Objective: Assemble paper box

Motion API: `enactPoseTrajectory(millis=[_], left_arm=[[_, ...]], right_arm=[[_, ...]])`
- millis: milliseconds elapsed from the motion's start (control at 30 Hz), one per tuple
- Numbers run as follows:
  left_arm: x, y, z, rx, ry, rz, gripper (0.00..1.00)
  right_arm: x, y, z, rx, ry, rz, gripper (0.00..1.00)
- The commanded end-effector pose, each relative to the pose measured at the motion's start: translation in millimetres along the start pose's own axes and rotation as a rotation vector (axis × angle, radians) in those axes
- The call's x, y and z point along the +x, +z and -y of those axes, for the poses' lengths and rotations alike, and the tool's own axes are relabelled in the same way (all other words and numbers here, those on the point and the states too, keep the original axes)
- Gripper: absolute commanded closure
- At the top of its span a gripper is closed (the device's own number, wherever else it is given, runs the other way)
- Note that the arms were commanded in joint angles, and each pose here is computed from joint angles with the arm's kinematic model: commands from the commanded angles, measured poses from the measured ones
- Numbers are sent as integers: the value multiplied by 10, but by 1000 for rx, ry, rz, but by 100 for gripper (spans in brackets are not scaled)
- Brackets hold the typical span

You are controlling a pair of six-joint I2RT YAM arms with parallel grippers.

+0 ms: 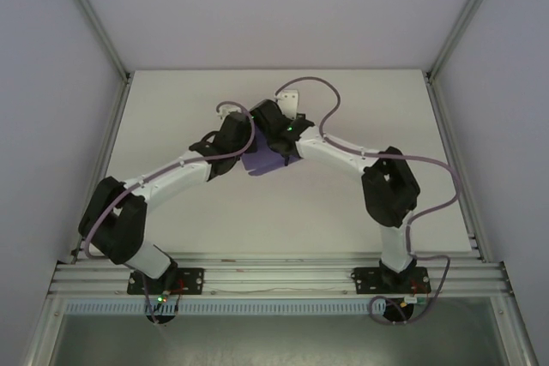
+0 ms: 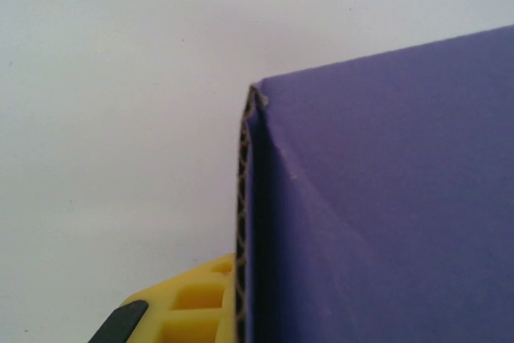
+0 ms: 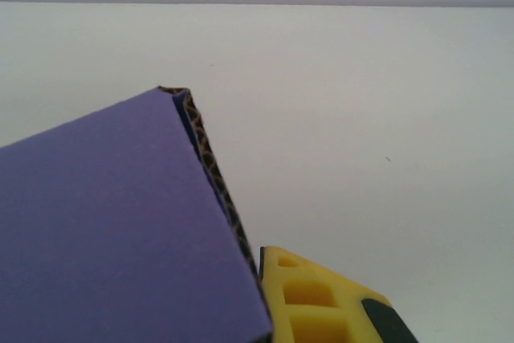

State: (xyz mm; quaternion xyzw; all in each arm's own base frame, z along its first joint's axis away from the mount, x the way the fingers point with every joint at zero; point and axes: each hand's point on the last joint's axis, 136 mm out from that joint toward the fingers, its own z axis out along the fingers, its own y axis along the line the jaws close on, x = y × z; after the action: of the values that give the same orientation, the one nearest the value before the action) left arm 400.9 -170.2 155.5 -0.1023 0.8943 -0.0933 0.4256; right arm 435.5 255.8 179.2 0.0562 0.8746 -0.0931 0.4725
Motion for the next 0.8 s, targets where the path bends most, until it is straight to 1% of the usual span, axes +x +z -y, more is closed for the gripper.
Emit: enactPoseTrajectory(millis=[0, 133, 167, 200, 233, 300, 367, 433, 467, 500, 567, 633, 667, 733, 767], left_arm=[[-184, -154, -260, -128, -93, 47, 100], [-166, -83, -168, -94, -97, 27, 100], [-169, -72, -115, -72, -93, 22, 100], [-182, -63, -68, -49, -88, 22, 100], [-183, -57, -24, -25, -81, 17, 100], [-187, -66, 54, 13, -59, 12, 100], [-204, -87, 67, 26, -51, 20, 100], [-209, -111, 87, 43, -47, 25, 100], [-209, -125, 100, 55, -48, 27, 100], [-201, -132, 114, 66, -48, 24, 100], [-193, -143, 122, 72, -21, 20, 100], [-180, -143, 113, 67, -10, 13, 100], [-176, -143, 106, 64, -9, 11, 100], [-176, -155, 109, 66, 2, 9, 100], [-174, -161, 111, 70, 2, 8, 100]], right_arm=[[-246, 220, 1257, 558, 10, 172, 100], [-309, 233, 1181, 510, 60, 191, 100], [-298, 254, 1143, 464, 92, 189, 100], [-271, 301, 1045, 379, 92, 169, 100], [-237, 352, 905, 260, 94, 150, 100], [-186, 339, 620, -5, 128, 138, 99], [-174, 229, 430, -240, 179, 138, 79], [-180, 91, 301, -436, 192, 136, 74], [-176, 3, 250, -528, 180, 135, 67], [-165, -67, 229, -585, 158, 134, 60], [-137, -236, 194, -677, 96, 136, 45], [-85, -371, 211, -715, 15, 136, 38], [-52, -448, 228, -734, -39, 136, 32], [-11, -571, 275, -757, -115, 146, 16], [-29, -629, 325, -751, -126, 161, 5]])
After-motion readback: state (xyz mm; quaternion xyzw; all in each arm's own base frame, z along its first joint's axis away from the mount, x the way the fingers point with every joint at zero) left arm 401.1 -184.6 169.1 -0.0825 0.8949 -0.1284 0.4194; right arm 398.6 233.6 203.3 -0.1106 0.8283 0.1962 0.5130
